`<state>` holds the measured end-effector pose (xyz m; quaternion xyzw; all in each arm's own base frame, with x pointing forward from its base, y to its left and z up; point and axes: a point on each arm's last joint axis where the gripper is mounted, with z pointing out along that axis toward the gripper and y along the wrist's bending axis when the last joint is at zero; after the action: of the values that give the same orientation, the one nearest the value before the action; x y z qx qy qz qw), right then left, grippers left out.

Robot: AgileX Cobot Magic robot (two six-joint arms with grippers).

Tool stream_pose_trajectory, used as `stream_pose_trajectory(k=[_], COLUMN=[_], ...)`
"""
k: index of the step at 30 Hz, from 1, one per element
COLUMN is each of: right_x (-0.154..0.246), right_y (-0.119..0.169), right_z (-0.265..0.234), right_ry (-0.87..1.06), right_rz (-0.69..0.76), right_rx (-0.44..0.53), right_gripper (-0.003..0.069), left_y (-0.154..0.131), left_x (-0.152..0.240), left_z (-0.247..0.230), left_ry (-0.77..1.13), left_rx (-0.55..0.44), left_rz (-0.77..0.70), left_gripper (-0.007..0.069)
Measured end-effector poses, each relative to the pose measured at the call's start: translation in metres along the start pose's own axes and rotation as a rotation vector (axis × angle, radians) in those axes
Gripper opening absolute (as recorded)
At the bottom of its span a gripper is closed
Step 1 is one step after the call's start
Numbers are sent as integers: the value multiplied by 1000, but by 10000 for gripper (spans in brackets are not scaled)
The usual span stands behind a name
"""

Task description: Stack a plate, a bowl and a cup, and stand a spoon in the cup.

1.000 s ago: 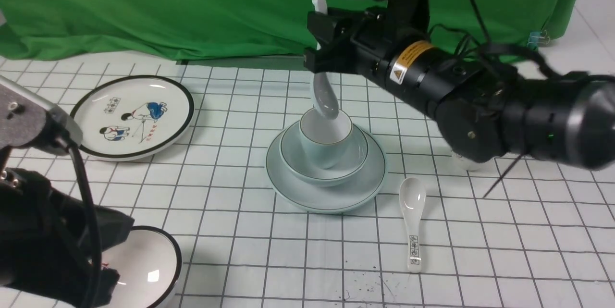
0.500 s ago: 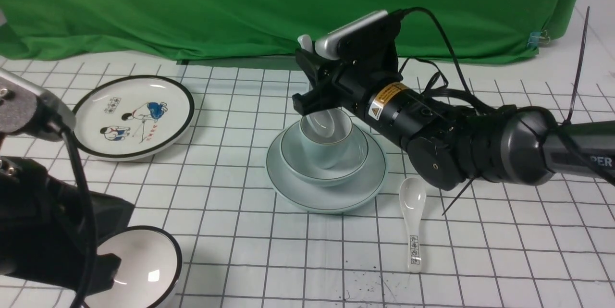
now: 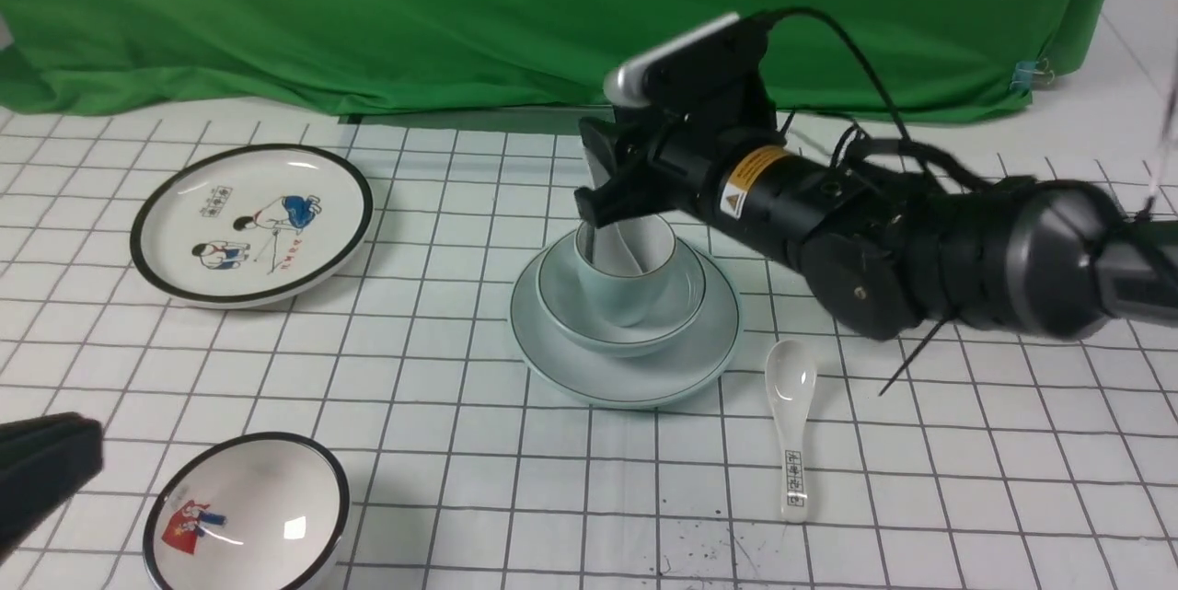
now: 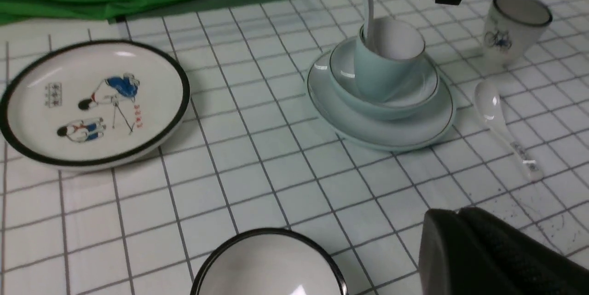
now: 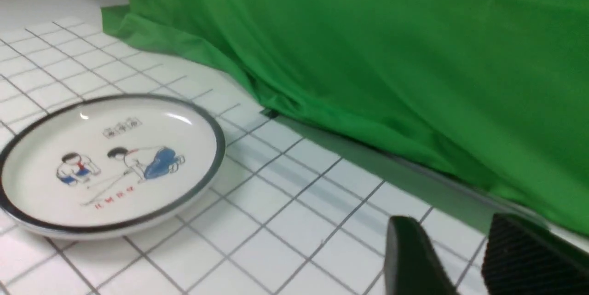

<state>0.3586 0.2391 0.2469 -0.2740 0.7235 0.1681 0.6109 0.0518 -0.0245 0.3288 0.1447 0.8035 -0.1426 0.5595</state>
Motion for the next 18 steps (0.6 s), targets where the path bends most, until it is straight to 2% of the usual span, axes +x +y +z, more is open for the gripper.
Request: stream_pose_trajectory(k=[1,3,6,7,10,13,18], right_x=[-20,-33,-83,-85,-112,-116,-101], right_y=[-2,-3,-8,-8,-9,-7,-3], right_z=[-13,-25,-77,-80,-137,-184,-248], right_ry=[-12,-3,-8,-10,-70,-116,-156], right_rz=[-3,-5,-39,-39,-76,-96,-112], right_rx=[8,15,42,43,61,71,83], right_gripper=[228,194,79,74,15,10,10], left_y=[0,1,4,4,7,7,7], left_x=[1,2,4,4,5,5,5], left_z=[-10,-17,-31,-31,-33,-33,-33], left_ry=[-46,-82,-148,-151,-159,-158,-158], left_rx=[-5,-13,-49,-50,-76,-79,-81], left_rz=[3,13,54,56,81,86,87], left_gripper=[-31,-31,-31,-31,-31,-31,-31])
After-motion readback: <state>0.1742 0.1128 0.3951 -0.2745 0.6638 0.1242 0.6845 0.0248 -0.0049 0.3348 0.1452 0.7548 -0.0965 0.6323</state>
